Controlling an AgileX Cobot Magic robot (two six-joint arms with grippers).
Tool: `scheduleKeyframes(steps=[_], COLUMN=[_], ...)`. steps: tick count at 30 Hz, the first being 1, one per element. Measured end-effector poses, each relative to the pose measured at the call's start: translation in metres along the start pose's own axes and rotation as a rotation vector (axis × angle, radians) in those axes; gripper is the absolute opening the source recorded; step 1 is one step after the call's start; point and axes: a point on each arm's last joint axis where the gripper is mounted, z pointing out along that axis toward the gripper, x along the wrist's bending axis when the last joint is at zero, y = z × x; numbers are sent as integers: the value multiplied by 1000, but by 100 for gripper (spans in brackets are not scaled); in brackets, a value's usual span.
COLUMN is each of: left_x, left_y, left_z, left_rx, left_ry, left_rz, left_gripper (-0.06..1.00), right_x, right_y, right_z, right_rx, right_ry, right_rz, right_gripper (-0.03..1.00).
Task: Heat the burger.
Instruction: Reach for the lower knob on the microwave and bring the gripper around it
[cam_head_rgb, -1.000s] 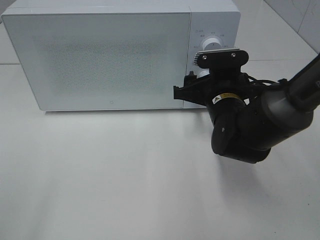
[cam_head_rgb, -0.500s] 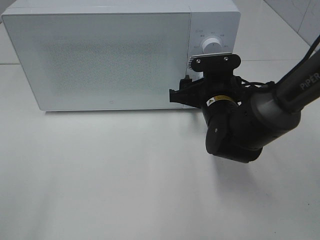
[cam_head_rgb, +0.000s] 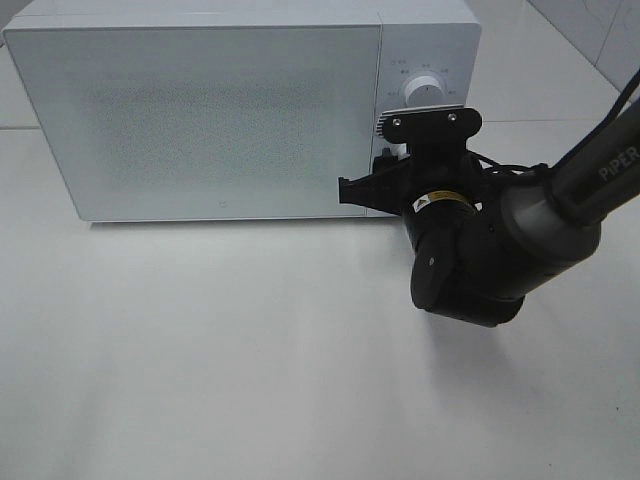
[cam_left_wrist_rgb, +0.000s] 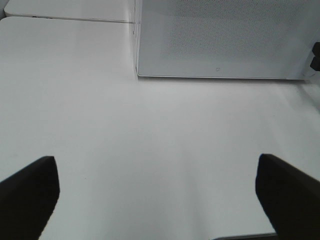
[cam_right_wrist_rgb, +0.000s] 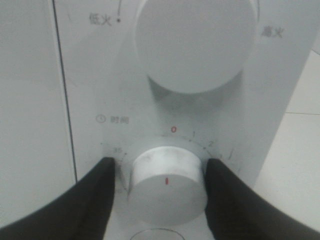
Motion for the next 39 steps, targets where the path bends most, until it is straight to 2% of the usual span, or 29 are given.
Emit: scheduleKeyframes(steps=[1,2,3,20,23,25,27,28,29,30,31,32,33,34,35,37,38,39], left_x=[0,0,0,0,0,0,0,0,0,0,0,0,0,0,0,0,0,0], left_y=[0,0,0,0,0,0,0,0,0,0,0,0,0,0,0,0,0,0], left_z=[0,0,0,0,0,0,0,0,0,0,0,0,0,0,0,0,0,0], left_rx=[0,0,0,0,0,0,0,0,0,0,0,0,0,0,0,0,0,0], left_ry=[0,0,0,0,0,0,0,0,0,0,0,0,0,0,0,0,0,0], left_rz=[0,0,0,0,0,0,0,0,0,0,0,0,0,0,0,0,0,0], left_gripper=[99,99,99,99,99,99,99,99,99,99,99,99,99,99,99,99,99,99], right_x=[0,-1,-1,-1,0,0,-1,-1,-1,-1,-1,-1,-1,-1,-2,-1,-1,-1], right_y=[0,1,0,1,0,-2,-2,-2,-2,-2,-2,-2,-3,-3,-3,-3,-3,-3], right_z=[0,0,0,0,-1,-1,-1,-1,-1,-1,-1,-1,-1,-1,-2,-2,-2,-2], right_rx=[0,-7,-7,-9,-14,-24,-25,-24,-24,-25,-25,-23,-20,-20,-18,-16,-12,-12], right_ry=[0,-12,-14,-11,8,22,26,32,32,38,38,43,51,51,59,64,65,65], right_rz=[0,3,3,8,63,166,212,308,308,397,397,451,565,565,662,704,824,824], right_gripper=[51,42,41,41,41,41,41,41,41,41,41,41,41,41,41,41,41,41])
